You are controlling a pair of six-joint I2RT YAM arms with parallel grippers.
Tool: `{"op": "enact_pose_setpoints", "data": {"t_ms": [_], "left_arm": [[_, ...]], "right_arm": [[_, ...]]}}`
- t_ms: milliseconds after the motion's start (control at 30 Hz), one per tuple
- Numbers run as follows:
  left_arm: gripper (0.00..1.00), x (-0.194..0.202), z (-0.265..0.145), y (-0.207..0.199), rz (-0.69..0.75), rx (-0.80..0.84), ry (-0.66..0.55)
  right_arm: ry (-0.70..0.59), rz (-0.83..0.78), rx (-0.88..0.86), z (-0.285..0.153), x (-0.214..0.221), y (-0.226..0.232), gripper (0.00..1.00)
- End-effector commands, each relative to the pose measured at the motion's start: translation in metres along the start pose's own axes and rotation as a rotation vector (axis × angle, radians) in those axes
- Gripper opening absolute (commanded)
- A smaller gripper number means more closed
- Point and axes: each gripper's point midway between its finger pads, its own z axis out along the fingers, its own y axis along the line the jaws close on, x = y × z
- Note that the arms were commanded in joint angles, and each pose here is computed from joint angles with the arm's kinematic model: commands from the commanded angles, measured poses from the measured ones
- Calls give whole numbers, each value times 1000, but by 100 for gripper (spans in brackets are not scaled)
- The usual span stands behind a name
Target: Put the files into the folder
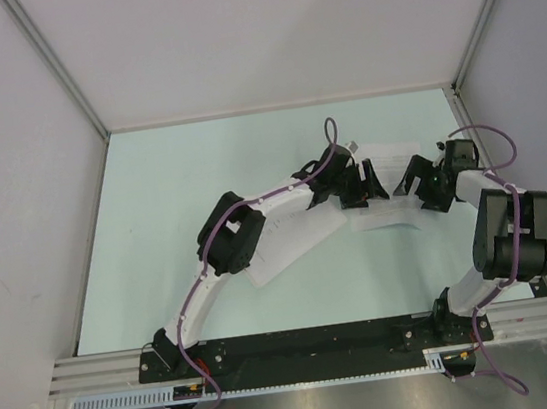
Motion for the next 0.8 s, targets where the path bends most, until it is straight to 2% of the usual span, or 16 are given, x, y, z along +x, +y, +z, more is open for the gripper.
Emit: {"op": "enact_pose_setpoints", "data": {"t_ms": [0,133,400,467,500,767], "left_arm": [[78,11,1,12,-47,-17,35],[78,9,-1,15,-52,-10,38],[78,9,-4,18,-50,0,49],[78,8,-4,18,-50,7,52],[78,7,-5,18,-48,13,56],[78,8,-4,20,-37,23,75]], "right_arm": [[67,21,-112,-2,15,21,99],[76,54,-195,-10,14,32,100],[-3,123,-355,-8,-9,39,100],[22,144,-410,-6,-6,45,100],[-14,124,-436,-6,-16,49,100],[-89,75,-447,0,-35,37,100]]}}
